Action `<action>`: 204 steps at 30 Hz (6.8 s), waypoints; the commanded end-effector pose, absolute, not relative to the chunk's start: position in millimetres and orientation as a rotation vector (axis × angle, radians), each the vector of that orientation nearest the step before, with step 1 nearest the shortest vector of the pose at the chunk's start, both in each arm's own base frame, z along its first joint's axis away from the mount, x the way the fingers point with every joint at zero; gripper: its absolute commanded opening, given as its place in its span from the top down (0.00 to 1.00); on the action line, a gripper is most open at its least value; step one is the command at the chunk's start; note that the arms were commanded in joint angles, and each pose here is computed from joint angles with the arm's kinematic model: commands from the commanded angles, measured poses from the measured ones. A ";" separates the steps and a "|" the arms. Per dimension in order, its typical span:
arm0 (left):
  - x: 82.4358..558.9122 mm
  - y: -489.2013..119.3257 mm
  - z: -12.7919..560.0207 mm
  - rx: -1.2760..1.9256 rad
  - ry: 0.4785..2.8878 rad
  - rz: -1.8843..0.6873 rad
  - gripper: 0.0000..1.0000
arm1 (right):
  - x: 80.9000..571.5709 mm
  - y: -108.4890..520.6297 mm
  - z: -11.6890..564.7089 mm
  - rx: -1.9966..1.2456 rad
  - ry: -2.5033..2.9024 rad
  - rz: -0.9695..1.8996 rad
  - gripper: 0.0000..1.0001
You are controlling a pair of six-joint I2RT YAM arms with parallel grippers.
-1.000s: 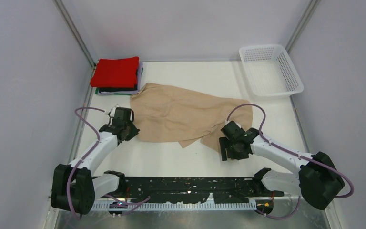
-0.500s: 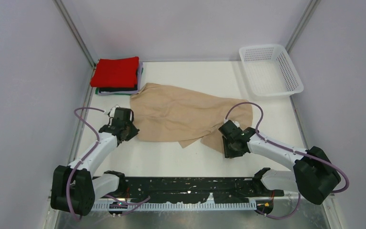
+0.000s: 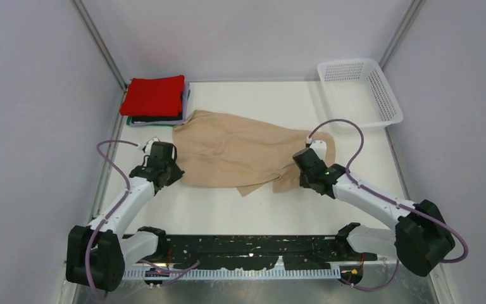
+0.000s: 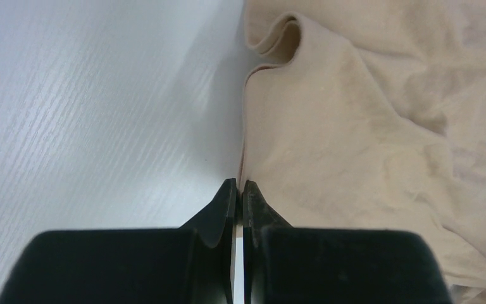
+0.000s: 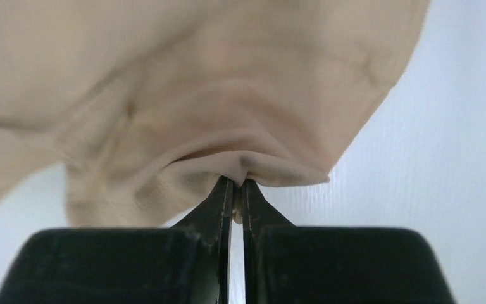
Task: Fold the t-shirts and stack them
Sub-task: Flatten out the tshirt
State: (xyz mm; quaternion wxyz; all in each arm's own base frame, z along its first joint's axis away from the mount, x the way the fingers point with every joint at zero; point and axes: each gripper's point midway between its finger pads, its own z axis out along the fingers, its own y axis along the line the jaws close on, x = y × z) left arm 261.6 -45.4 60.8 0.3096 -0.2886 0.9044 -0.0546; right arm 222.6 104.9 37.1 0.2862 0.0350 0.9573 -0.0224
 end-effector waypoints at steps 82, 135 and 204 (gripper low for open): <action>561.8 -51.0 123.7 -0.629 2.329 0.069 0.75 | 564.7 70.0 188.0 0.237 1.965 -0.391 0.91; 559.7 -212.5 92.5 -0.535 2.426 -0.759 0.00 | 591.5 217.9 81.6 0.370 2.255 0.594 0.05; 432.7 -155.6 85.1 -0.513 2.623 -0.483 0.00 | 445.9 104.6 90.9 0.291 2.438 0.084 0.05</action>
